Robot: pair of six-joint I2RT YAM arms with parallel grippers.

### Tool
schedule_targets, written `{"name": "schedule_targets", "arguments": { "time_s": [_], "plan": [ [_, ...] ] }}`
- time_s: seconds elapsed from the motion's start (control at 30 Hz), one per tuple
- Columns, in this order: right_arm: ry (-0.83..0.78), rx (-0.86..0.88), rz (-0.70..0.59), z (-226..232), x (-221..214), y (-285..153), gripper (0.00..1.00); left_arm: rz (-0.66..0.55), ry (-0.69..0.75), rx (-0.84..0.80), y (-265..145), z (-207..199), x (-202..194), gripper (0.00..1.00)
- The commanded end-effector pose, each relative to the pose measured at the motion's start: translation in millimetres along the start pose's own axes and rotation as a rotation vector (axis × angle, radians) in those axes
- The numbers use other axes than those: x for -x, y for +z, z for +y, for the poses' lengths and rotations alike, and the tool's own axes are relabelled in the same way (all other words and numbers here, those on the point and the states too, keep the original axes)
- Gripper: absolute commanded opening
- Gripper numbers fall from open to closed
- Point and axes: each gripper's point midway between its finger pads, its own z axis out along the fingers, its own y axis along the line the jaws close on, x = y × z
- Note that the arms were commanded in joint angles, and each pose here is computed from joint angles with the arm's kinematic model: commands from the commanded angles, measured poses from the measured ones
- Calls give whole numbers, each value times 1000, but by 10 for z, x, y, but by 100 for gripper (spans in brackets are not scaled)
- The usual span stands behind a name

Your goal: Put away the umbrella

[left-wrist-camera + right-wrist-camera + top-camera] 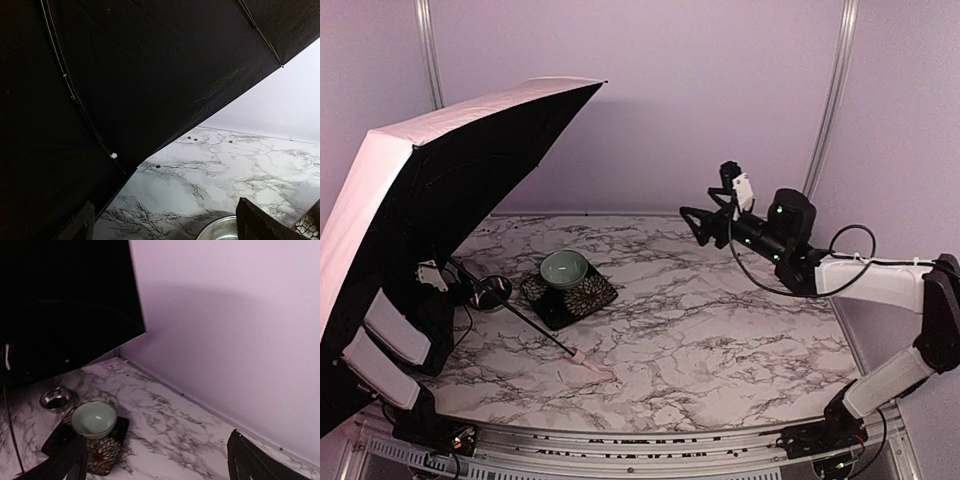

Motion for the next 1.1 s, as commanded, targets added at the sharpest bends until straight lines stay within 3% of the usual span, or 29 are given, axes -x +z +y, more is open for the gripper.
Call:
{"name": "schedule_targets", "arguments": {
  "time_s": [0.0, 0.07, 0.17, 0.33, 0.5, 0.67, 0.77, 1.07],
  "plan": [
    [-61, 340, 240, 1390, -519, 486, 99, -84, -29, 5, -107, 53, 181, 99],
    [-90, 509, 318, 2148, -779, 633, 100, -112, -59, 66, -203, 185, 282, 99],
    [-116, 673, 321, 2824, -803, 816, 100, 5, 17, 95, -54, 171, 219, 99],
    [-114, 827, 382, 3487, -1102, 933, 100, 21, -9, 155, -83, 276, 235, 99],
    [-75, 915, 419, 3846, -1319, 880, 96, 12, -46, 133, -121, 259, 254, 99],
    [-61, 855, 486, 3946, -1735, 986, 77, -3, -49, 120, -129, 242, 320, 99],
    [-52, 820, 473, 3980, -1717, 1126, 68, 0, -51, 111, -139, 231, 318, 99],
    [23, 766, 410, 3937, -1419, 1213, 14, 12, -56, 52, -162, 133, 296, 99]
  ]
}}
